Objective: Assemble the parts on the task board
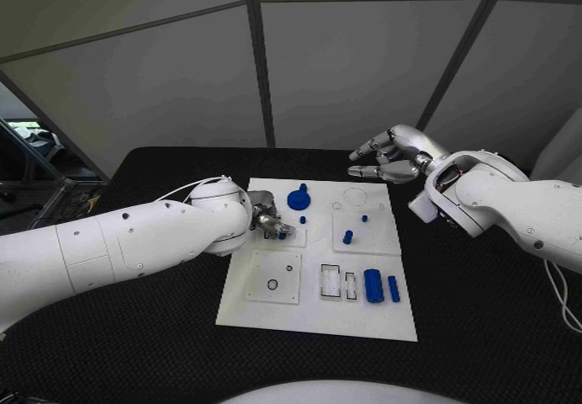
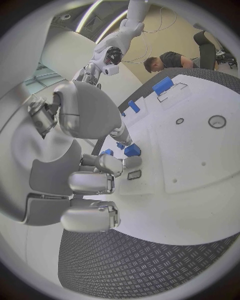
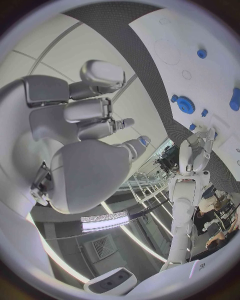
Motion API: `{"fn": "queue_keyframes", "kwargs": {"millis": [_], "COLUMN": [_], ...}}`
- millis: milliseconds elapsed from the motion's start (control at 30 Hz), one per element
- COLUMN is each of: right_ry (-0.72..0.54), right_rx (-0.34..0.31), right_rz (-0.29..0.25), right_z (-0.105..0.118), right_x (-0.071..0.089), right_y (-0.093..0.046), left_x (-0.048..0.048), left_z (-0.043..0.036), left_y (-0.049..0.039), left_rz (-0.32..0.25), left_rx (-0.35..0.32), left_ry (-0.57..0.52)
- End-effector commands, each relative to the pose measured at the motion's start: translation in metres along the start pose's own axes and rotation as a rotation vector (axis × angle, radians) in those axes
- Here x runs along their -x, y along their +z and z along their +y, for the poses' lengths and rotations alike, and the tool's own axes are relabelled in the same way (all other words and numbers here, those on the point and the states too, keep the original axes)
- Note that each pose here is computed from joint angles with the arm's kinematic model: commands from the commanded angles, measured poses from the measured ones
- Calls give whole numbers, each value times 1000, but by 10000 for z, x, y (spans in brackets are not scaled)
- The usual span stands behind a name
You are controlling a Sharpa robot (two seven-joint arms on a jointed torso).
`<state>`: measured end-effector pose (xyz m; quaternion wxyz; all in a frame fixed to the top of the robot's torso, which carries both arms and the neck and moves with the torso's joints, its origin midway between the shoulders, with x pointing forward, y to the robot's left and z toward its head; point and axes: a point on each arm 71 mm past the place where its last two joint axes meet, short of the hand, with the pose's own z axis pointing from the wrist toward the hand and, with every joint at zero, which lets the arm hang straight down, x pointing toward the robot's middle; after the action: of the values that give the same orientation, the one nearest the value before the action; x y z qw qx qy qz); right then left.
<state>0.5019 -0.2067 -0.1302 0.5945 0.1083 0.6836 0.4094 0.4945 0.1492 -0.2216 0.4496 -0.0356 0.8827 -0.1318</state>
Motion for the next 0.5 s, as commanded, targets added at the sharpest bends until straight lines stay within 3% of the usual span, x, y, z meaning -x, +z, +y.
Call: {"fn": "queue_keyframes", "kwargs": {"millis": [33,267,500], "right_ry": [4,3,8], "right_rx": [7,6,7], "right_rz": [3,1,3], "right_z": [9,-2,-5], "right_x": [9,15,10], "right_y": [2,3,17], "left_x": [-8,56,281], "left_z": [13,-8,-77], "left_y": [-9,-49,-139], "left_rz": [1,-11,-56], "left_rx": [10,-2,-32], "left_ry": [2,-9,-48]}}
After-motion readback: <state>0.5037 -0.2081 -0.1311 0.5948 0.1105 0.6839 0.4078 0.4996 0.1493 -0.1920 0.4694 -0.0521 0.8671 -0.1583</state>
